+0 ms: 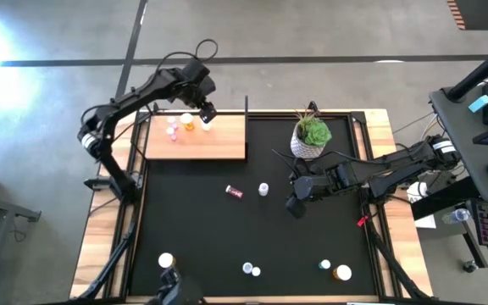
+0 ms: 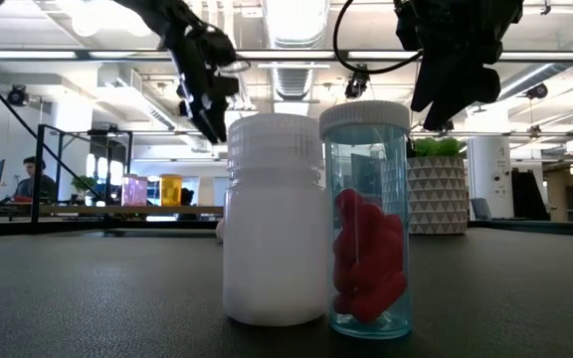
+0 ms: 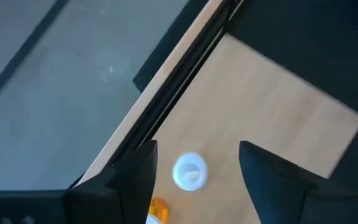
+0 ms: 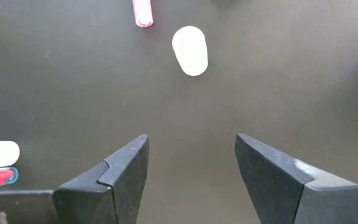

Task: Pick and place medicine bottles onto shelf by color
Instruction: Move the bottom right blue pill bottle to the center of the table

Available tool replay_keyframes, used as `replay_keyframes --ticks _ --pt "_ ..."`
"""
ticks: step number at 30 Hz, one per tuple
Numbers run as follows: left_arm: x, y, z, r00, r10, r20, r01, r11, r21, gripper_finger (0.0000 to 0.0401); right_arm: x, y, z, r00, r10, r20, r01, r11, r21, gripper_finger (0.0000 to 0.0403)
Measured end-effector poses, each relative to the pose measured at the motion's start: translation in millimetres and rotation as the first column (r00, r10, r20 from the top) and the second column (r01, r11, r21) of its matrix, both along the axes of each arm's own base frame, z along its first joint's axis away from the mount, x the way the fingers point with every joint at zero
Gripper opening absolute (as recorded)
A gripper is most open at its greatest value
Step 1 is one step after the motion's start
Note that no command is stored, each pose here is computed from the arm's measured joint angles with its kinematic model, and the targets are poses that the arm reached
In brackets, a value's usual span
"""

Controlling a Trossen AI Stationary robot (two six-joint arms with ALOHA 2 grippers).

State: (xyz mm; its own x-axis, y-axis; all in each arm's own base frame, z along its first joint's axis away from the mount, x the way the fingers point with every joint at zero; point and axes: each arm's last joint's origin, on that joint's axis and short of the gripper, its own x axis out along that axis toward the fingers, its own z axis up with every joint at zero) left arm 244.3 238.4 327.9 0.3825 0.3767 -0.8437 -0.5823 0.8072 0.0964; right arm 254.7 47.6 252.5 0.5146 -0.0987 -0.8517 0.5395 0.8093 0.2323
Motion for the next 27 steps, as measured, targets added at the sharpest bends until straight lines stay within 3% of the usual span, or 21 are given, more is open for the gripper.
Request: replay_keyframes --ticks 4,13,20,27 --pt "2 -19 16 0.998 -0.001 0.071 0.001 1.000 0.000 0.0210 0 0 0 1.000 0.000 0.001 0.000 1.000 0.000 0.0228" --pt "27 -99 43 0.966 -0.169 0.194 0.172 0.985 0.002 0.0210 0 0 0 1.000 0.000 0.000 0.000 1.000 0.001 0.0228" --pt "44 -175 44 0.928 -0.284 0.243 0.308 0.949 -0.068 0.0210 2 -1 1 1.000 0.013 0.014 -0.013 1.000 -0.015 0.0228" --pt "48 -236 32 0.942 -0.240 0.236 0.276 0.952 -0.133 0.0210 15 -3 7 0.988 0.060 0.140 -0.053 0.997 -0.050 0.0228"
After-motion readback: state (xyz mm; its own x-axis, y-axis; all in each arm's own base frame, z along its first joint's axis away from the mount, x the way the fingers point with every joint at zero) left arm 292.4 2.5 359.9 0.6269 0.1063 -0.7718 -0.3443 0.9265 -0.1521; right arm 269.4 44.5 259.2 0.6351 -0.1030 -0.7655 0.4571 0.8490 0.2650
